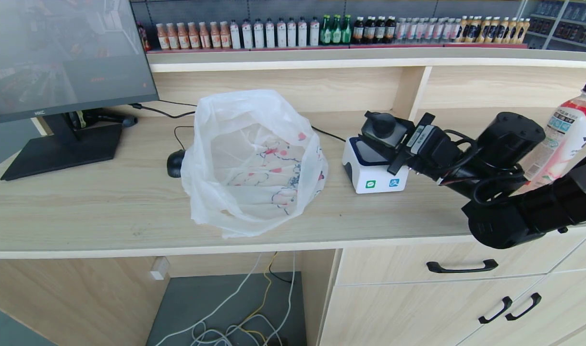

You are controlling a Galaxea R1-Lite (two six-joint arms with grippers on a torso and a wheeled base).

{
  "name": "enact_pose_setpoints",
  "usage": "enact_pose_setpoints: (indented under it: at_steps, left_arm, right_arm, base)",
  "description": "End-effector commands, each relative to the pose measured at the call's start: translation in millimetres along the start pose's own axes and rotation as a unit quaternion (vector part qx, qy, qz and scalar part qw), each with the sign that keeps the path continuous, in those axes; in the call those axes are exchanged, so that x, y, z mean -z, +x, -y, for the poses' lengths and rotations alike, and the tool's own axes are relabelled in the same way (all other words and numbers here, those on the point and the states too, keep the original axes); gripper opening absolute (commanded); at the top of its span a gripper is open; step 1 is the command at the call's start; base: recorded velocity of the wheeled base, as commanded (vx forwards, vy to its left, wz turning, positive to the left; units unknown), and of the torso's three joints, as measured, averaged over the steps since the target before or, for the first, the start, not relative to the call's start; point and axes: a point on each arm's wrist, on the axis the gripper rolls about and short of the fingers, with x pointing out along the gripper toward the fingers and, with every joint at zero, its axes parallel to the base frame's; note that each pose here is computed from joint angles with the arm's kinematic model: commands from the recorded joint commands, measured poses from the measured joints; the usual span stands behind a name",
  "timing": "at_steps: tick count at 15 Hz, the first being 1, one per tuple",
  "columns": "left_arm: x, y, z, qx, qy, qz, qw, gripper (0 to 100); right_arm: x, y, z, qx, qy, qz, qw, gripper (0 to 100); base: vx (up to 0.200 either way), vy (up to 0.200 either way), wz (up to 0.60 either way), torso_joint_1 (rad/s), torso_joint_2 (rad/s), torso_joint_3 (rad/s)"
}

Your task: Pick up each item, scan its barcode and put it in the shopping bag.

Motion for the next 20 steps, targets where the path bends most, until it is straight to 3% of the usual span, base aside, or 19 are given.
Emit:
enact_pose_setpoints:
  at_steps: [1,13,16,20]
  left_arm:
    - [0.0,0,0.0,0.0,0.0,0.0,1.0,100]
    - [0.0,0,0.0,0.0,0.0,0.0,1.0,100]
    - [0.0,0,0.0,0.0,0.0,0.0,1.0,100]
    - [0.0,0,0.0,0.0,0.0,0.0,1.0,100]
  right_arm:
    - [0,0,-1,-0.001,0.001,0.0,1.0,0]
    - [-3,2,-1,0.001,0.003,0.003,1.0,0]
    - [-12,3,4,0.002,0.006,0.008,1.0,0]
    - [-43,2,23,0.051,0.072,0.006,0.996,0]
  base:
    - [0.0,0.0,0.0,0.0,0.0,0.0]
    - [0.0,0.0,0.0,0.0,0.0,0.0]
    - [0.0,0.0,0.0,0.0,0.0,0.0]
    - [0.0,0.0,0.0,0.0,0.0,0.0]
